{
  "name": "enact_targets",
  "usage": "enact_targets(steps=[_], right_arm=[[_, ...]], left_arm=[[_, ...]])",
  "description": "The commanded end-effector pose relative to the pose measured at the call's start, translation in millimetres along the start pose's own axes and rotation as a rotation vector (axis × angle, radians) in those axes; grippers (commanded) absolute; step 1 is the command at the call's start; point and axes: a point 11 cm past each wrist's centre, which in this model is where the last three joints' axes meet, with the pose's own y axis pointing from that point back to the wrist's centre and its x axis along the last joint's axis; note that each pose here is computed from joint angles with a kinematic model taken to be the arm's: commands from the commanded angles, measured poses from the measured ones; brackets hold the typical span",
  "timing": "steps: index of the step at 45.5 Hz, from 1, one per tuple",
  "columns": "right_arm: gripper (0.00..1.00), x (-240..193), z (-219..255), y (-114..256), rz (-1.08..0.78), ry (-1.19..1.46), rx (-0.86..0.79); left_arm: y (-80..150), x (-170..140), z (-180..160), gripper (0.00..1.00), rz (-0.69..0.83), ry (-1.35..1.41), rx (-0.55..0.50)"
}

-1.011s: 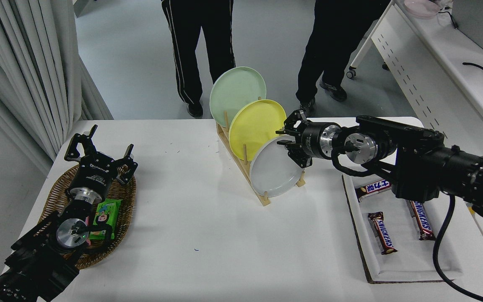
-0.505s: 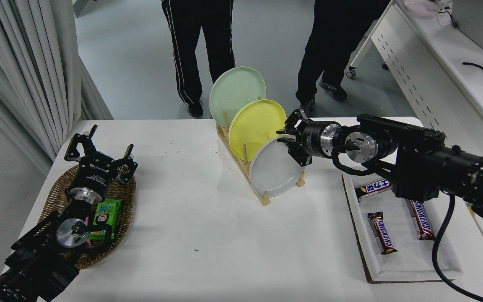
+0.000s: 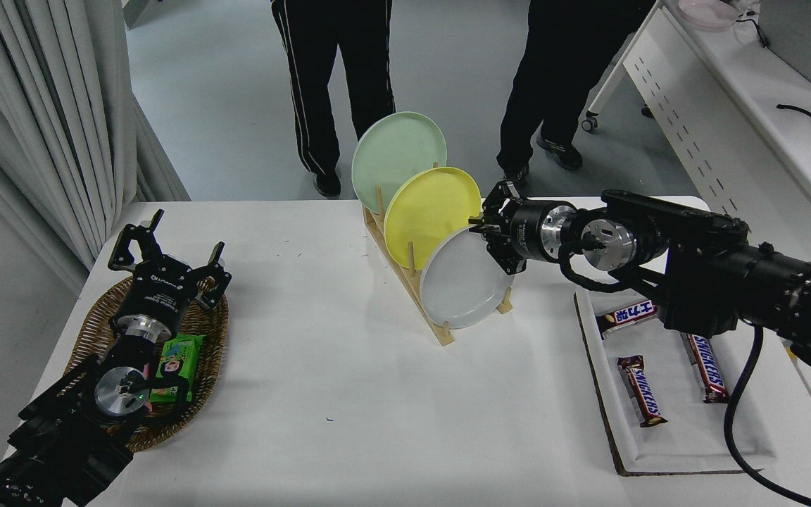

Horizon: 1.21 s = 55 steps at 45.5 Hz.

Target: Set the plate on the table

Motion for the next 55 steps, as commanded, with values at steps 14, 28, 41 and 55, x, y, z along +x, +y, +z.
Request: enact_targets(steps=[14,28,41,55], right_arm=[[0.0,3.9,1.3,1.3,0.007,0.014,-0.017],[0.0,0.7,-2.0,3.8,-0.005,0.006,-0.039],[0.0,-20.7,-32.6,14.3,-0.084,-0.053,-0.006],[0.0,-31.5,-70.9,42.4,-0.141,-0.056,0.026]], left_arm=[[-0.1,-0.2,0.0,1.0,-0.001,0.0,0.0],[-0.1,-0.2,0.0,1.0,-0.001,0.0,0.0],[0.1,0.2,0.0,1.0,0.001,0.0,0.0],[0.1,0.2,0.0,1.0,0.001,0.0,0.0]])
